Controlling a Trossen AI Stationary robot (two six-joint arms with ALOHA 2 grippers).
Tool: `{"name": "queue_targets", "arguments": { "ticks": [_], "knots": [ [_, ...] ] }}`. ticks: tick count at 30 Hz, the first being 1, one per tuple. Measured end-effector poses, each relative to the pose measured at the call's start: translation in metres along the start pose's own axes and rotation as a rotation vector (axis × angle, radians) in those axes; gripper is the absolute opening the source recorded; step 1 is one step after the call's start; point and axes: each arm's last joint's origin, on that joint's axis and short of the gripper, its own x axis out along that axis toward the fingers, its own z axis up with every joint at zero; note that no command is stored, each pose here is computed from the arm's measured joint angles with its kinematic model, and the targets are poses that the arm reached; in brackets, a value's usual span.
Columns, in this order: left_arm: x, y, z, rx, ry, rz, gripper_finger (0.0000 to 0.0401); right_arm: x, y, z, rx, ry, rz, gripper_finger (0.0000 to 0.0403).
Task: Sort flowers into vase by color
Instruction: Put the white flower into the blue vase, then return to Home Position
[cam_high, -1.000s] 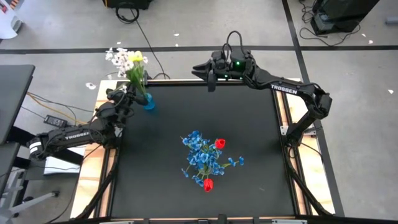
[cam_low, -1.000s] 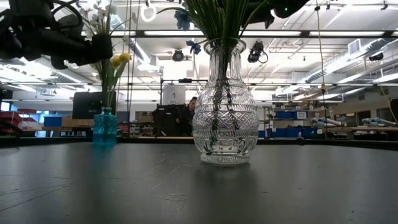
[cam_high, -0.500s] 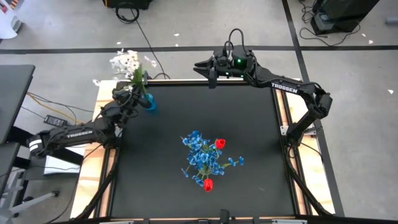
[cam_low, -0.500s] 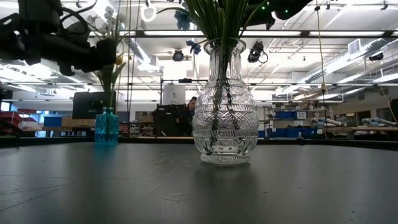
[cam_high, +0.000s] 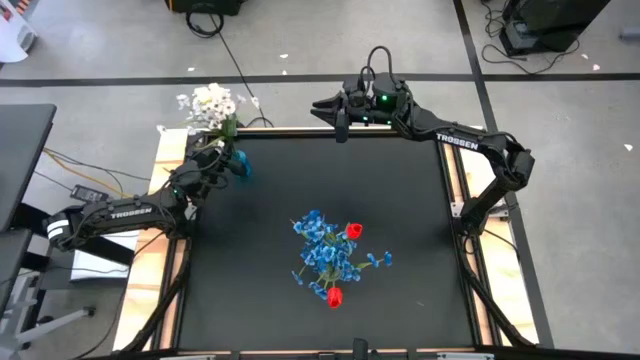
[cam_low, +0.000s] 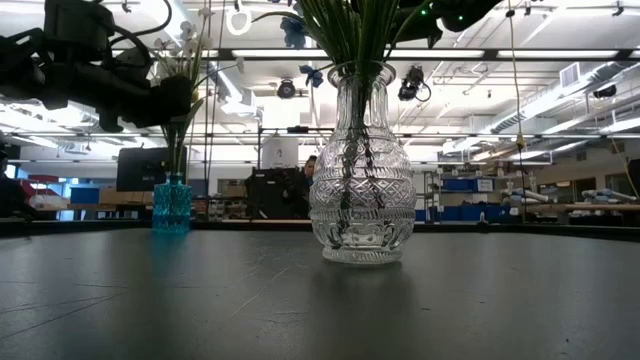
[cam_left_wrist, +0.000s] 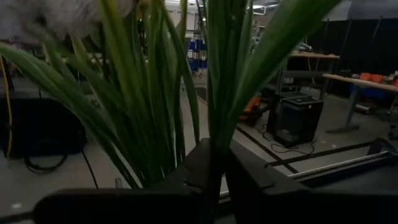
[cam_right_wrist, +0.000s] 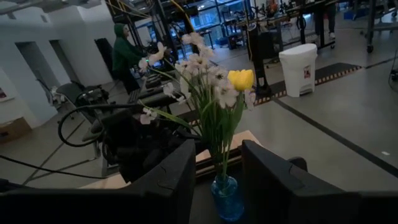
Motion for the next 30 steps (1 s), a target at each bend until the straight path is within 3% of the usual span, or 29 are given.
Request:
{"name": "queue_targets", "arguments": {
  "ticks": [14, 20, 25, 30],
  "knots": [
    [-0.003, -0.008, 0.001, -0.103, 0.074, -0.021, 0.0183, 0.000, 0.001, 0.000, 0.037, 0.013, 0.046, 0.0139],
    [-0.001, -0.012, 0.009, -0.156, 0.189, 0.009, 0.0196, 0.000, 0.003, -0.001, 0.055, 0.023, 0.078, 0.0139],
    [0.001, -0.017, 0.028, -0.190, 0.169, -0.002, 0.0196, 0.000, 0.003, -0.001, 0.055, 0.031, 0.102, 0.0139],
    [-0.002, -0.023, 0.042, -0.118, 0.253, -0.020, 0.0196, 0.000, 0.004, -0.001, 0.054, 0.038, 0.119, 0.0139]
  ]
}}
